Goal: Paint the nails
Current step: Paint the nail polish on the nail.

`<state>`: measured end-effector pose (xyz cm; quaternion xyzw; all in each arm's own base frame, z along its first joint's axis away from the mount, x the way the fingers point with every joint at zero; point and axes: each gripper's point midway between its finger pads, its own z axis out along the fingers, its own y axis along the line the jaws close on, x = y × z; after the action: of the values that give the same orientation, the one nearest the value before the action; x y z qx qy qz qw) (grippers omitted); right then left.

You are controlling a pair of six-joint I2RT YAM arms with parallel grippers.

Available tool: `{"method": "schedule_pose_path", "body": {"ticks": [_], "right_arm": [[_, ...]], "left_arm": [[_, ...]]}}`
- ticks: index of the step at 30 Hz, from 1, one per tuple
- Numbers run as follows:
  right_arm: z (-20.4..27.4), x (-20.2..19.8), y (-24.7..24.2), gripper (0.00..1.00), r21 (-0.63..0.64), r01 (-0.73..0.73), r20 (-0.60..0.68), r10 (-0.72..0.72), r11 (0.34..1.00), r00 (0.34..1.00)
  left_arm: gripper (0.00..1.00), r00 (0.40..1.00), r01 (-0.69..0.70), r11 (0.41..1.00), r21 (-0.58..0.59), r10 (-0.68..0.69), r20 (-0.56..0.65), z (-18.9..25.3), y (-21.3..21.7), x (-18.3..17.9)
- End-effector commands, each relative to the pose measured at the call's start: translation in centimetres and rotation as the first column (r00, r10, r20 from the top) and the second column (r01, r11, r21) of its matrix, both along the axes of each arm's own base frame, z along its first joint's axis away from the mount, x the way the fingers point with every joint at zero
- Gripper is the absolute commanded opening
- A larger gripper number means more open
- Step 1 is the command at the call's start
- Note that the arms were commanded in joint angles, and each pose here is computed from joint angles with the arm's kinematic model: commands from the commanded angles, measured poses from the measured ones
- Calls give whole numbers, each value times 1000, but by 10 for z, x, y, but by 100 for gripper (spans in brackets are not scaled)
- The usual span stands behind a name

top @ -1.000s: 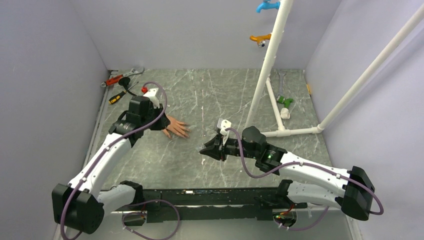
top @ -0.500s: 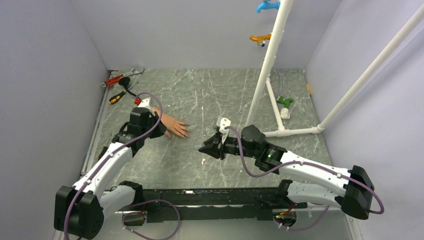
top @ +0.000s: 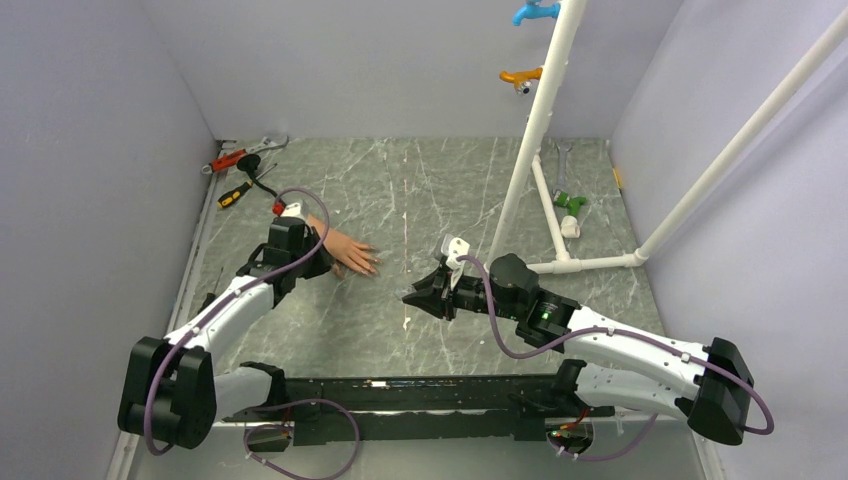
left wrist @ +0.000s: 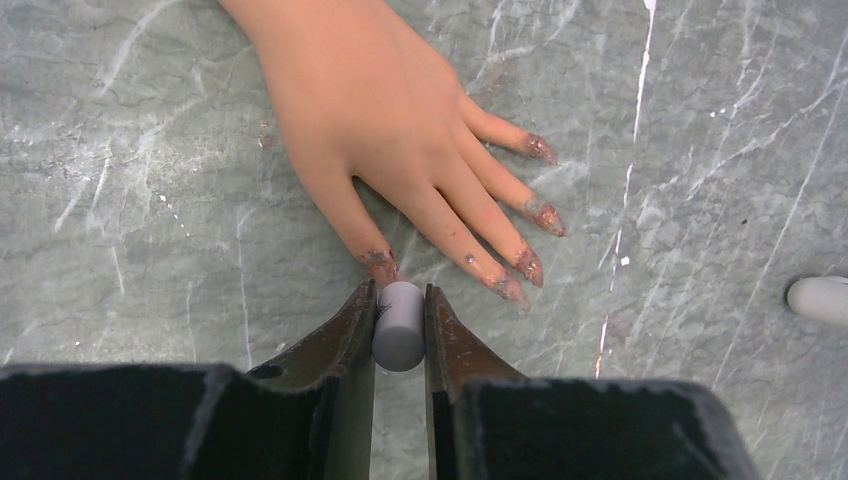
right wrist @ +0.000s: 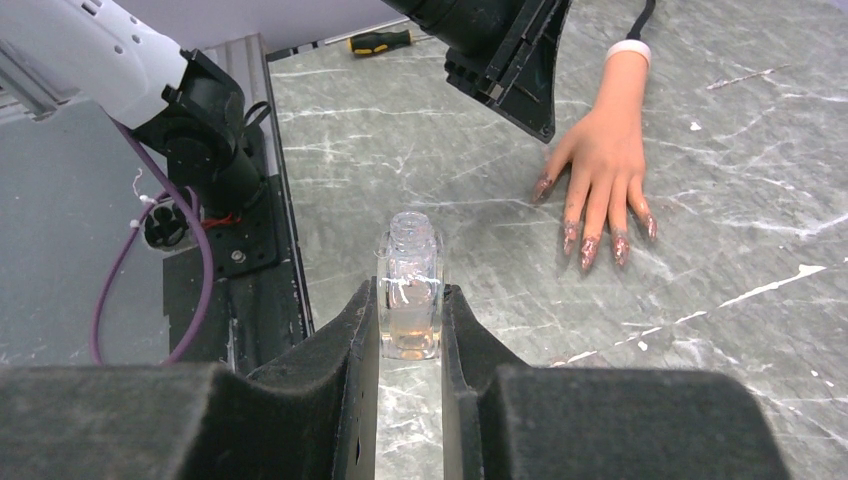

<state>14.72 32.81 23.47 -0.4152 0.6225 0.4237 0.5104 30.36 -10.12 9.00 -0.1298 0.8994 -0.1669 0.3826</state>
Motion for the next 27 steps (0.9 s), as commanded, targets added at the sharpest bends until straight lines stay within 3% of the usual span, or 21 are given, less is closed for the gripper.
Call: {"method": "schedule_pose_path", "body": {"ticks": [1,27], "right_arm": [[16,0,-1,0,45,6,37,-7,999,999],[9,3,3,0,34,7,35,-8,999,999]], "left_arm": [[0,1000,-28,1000,-10,28,11,-6,2,6],[0,1000,-17,1000,6,17,0,-28,1,12]]}}
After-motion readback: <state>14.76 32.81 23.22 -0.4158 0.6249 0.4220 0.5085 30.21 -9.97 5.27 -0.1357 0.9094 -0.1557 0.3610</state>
